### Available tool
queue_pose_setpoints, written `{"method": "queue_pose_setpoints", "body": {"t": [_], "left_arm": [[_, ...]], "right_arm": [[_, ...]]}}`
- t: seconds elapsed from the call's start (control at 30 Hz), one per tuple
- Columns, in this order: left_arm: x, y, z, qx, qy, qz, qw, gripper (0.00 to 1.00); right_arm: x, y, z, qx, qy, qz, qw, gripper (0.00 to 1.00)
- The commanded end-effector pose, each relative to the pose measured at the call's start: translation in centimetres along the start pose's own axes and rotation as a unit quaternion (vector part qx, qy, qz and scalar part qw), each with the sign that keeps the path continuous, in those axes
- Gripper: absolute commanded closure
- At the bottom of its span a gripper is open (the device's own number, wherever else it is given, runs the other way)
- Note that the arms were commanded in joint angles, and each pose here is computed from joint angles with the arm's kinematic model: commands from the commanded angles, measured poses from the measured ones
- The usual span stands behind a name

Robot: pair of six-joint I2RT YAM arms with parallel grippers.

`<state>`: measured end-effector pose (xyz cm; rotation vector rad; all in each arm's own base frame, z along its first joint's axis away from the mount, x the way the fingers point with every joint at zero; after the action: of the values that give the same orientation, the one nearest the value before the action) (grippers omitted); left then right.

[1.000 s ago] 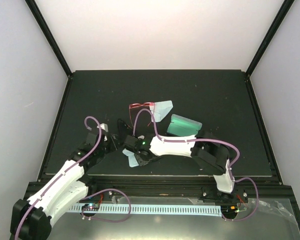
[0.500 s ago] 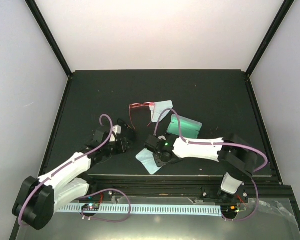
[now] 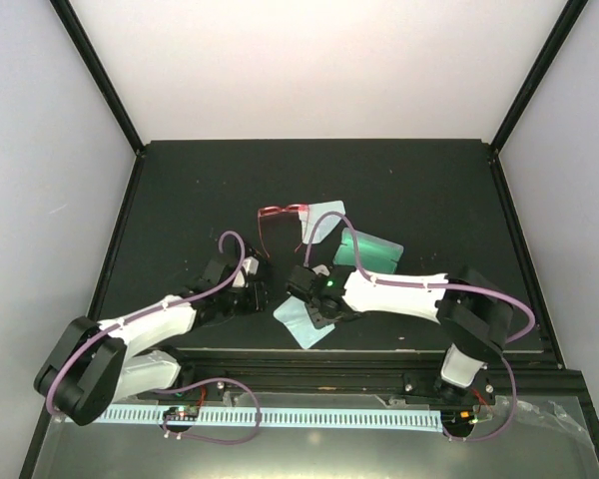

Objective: Organize the sunglasses
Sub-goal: Adjust the glasses cleaning cloth at the center of the board.

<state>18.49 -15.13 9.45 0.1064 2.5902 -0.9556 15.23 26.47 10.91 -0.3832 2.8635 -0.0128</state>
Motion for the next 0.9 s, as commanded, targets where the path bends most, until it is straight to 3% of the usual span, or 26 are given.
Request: {"method": "queue_pose_setpoints", "body": {"t": [0.0,0.07,0.17,0.4,0.73,0.87], "left_arm": [[-0.1,-0.2,0.4,0.007,-0.007,-0.008,1.0,0.57],[0.3,0.0,0.7,0.005,-0.001,-0.014,1.0,0.59],[0.6,0.5,0.9,-0.004,0.001,-0.022,1.0,0.66],[0.4,1.2,0.5,-0.031,-0.027,-0.041,0.998,0.72],[0.4,0.8,0.6,-0.018,-0.022,-0.031,0.999,0.71],[0.3,0.3,0.6,0.001,-0.021,-0.025,0.999,0.71]], "right_arm": [[-1.1,1.6,0.3,0.004,-0.004,-0.019,1.0,0.45],[-1.4,1.8,0.4,0.034,-0.007,-0.027,0.999,0.38],[-1.5,1.9,0.9,0.057,0.002,-0.042,0.997,0.35],[-0.6,1.4,1.5,0.089,0.02,-0.063,0.994,0.35],[-0.8,-1.3,0.7,0.166,-0.022,-0.034,0.985,0.42],[-1.0,-1.4,0.7,0.143,-0.013,-0.031,0.989,0.44]]}}
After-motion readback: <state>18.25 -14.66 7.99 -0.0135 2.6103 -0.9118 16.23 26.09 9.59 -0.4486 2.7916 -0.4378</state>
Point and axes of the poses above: each gripper's point midway between its finger pads, its own z axis out along the fingers, its own y axis along the line the jaws close on, x = y × z, the point moved 7 cm from there along -z, back along the fingers, and after that the axes turned 9 degrees about z, right-handed, at the moved point
